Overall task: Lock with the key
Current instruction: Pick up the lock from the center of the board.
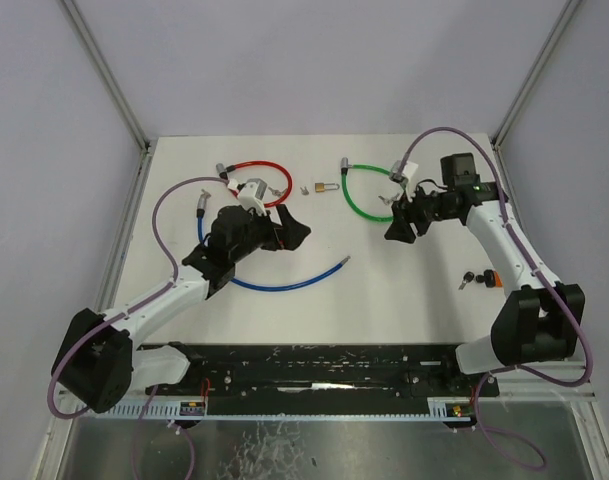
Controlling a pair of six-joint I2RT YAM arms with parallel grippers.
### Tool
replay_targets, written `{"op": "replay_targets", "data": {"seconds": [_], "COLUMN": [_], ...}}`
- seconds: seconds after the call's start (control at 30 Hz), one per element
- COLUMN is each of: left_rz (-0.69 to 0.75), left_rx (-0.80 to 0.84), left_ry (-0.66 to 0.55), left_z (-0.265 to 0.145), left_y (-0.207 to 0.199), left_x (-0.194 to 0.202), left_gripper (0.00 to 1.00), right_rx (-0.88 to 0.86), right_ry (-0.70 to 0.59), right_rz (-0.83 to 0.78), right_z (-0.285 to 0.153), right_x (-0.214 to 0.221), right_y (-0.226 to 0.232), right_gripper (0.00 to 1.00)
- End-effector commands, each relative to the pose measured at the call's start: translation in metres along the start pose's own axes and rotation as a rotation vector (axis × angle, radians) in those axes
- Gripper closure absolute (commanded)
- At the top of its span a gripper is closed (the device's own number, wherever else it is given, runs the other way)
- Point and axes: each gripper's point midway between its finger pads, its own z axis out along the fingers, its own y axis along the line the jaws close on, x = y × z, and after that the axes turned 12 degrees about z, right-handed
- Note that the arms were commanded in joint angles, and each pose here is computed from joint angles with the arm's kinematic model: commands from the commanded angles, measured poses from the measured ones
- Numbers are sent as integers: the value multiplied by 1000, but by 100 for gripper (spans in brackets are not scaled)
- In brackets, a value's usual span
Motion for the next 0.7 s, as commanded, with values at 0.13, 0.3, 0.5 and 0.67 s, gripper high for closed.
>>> {"op": "replay_targets", "data": {"seconds": [0.13,0.3,0.5,0.67], "left_rz": [139,164,139,114], "left_rx": [-208,-424,-631,-770], "left_ry": [-5,46,69,158], "left_z": [4,-1,-10,-18], "left_y": [47,101,174,242], "left_x": [-14,-20,-31,-37], "left_gripper": [6,6,7,9], "right_rx": [-22,-45,-53,-61], "right_ry": [-139,-142,-130,-127], "right_rz": [29,49,52,57], "right_z": [-16,-13,-11,-10], "right_x": [-15,-16,-14,-13], "right_y": [-10,-10,-10,-10], "right_gripper": [40,40,41,41]}}
